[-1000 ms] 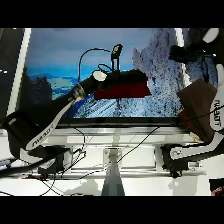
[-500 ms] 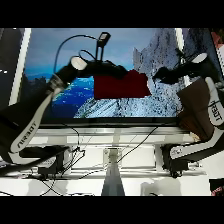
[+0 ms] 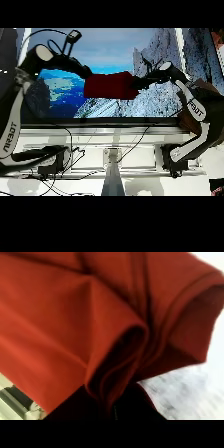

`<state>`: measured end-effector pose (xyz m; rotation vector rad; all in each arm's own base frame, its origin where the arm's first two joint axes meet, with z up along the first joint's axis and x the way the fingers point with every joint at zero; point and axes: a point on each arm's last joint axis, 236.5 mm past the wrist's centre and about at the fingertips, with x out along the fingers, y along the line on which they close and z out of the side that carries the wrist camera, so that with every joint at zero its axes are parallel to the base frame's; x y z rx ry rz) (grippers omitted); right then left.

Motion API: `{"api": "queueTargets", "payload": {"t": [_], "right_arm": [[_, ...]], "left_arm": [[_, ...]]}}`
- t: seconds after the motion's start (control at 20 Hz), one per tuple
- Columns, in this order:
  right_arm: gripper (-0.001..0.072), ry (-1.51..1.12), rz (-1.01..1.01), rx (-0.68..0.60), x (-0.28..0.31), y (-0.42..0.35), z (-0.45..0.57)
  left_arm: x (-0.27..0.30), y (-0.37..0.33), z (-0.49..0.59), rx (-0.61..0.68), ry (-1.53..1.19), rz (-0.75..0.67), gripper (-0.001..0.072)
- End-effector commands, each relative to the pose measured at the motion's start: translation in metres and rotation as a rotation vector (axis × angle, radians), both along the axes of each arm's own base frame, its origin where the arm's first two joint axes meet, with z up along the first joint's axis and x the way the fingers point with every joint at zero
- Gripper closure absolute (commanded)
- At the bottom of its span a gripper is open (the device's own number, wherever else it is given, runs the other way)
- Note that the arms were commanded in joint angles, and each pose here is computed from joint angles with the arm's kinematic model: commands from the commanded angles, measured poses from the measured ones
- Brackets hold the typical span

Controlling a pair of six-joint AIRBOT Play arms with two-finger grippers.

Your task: Fold the clothes and pants, and hang the long-sleeved shirts on hangers.

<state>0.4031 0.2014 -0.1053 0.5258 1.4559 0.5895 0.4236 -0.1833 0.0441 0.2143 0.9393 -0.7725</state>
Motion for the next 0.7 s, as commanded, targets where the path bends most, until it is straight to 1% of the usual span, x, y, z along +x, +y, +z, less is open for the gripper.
{"api": "queueTargets", "payload": {"t": [0.0, 0.1, 0.15, 0.25, 0.35, 0.5, 0.65], "right_arm": [[0.0699, -0.130, 0.069, -0.065, 0.020, 0.005, 0.026], [0.0699, -0.235, 0.061, -0.147, 0.043, -0.017, 0.057], [0.0699, -0.290, 0.026, -0.211, 0.057, -0.037, 0.077], [0.0699, -0.361, -0.088, -0.351, 0.073, -0.088, 0.117], [0.0699, -0.388, -0.274, -0.471, 0.073, -0.148, 0.159], [0.0699, -0.394, -0.501, -0.622, 0.037, -0.234, 0.222], [0.0699, -0.328, -0.625, -0.790, -0.030, -0.308, 0.260]], "left_arm": [[-0.008, 0.057, 0.021, 0.151, -0.050, 0.025, 0.0093], [-0.011, 0.084, 0.045, 0.237, -0.124, 0.046, 0.0094], [-0.013, 0.095, 0.056, 0.280, -0.162, 0.056, 0.0093], [-0.018, 0.114, 0.080, 0.357, -0.236, 0.070, 0.0094], [-0.024, 0.117, 0.100, 0.363, -0.286, 0.081, 0.0094], [-0.029, 0.117, 0.112, 0.358, -0.316, 0.086, 0.0093], [-0.029, 0.117, 0.112, 0.358, -0.316, 0.086, 0.0093]]}}
